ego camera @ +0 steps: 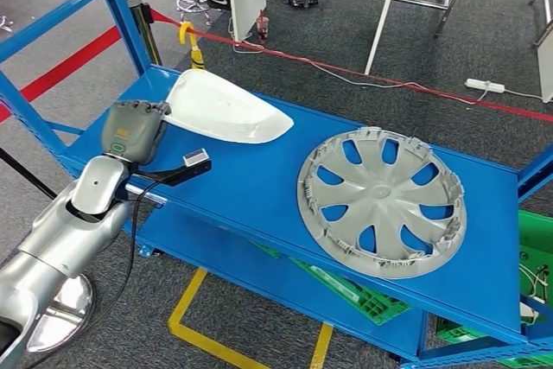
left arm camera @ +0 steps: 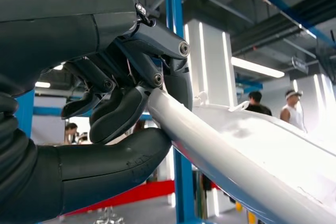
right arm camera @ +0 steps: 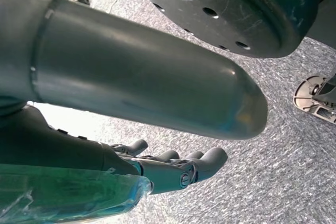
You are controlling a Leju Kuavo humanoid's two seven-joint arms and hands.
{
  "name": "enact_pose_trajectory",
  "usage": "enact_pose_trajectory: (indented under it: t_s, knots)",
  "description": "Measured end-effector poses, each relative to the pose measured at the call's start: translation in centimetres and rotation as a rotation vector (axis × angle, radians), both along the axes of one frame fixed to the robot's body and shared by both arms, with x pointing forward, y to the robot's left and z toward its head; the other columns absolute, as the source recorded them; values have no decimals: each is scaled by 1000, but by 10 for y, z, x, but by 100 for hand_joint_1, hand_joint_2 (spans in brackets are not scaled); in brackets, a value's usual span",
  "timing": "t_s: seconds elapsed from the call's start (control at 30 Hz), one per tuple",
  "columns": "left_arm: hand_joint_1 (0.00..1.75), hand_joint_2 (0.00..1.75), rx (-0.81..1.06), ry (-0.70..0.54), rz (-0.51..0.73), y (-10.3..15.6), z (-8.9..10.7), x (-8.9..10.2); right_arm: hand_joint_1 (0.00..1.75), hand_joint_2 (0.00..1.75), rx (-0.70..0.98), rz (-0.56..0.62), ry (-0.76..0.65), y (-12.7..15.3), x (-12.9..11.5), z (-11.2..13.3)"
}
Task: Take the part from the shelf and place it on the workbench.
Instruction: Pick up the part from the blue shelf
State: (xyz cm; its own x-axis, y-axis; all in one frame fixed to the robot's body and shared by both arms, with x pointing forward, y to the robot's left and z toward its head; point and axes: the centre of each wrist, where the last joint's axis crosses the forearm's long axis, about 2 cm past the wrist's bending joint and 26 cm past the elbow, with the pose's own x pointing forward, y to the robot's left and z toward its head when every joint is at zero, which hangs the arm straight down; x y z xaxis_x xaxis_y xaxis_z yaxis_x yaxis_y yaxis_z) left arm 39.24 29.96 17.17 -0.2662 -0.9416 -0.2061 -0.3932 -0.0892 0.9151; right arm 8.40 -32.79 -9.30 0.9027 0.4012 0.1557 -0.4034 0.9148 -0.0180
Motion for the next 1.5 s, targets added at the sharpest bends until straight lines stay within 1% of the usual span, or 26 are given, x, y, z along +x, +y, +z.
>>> enact_pose_trajectory:
  t_s: [0.2, 0.43, 0.9, 1.5]
  knots:
    - [175, 175, 23, -39, -6, 4, 4, 0, 0, 0, -11, 28, 3, -1, -2, 0]
    - [175, 175, 31, -51, -4, 6, 4, 0, 0, 0, -22, 57, 7, -1, -3, -1]
    - [175, 175, 31, -74, -7, 10, 7, 0, 0, 0, -28, 74, 1, 0, -1, 0]
    - [175, 175, 41, -82, -8, 14, 4, -3, 0, 0, -38, 82, -9, -3, 5, 1]
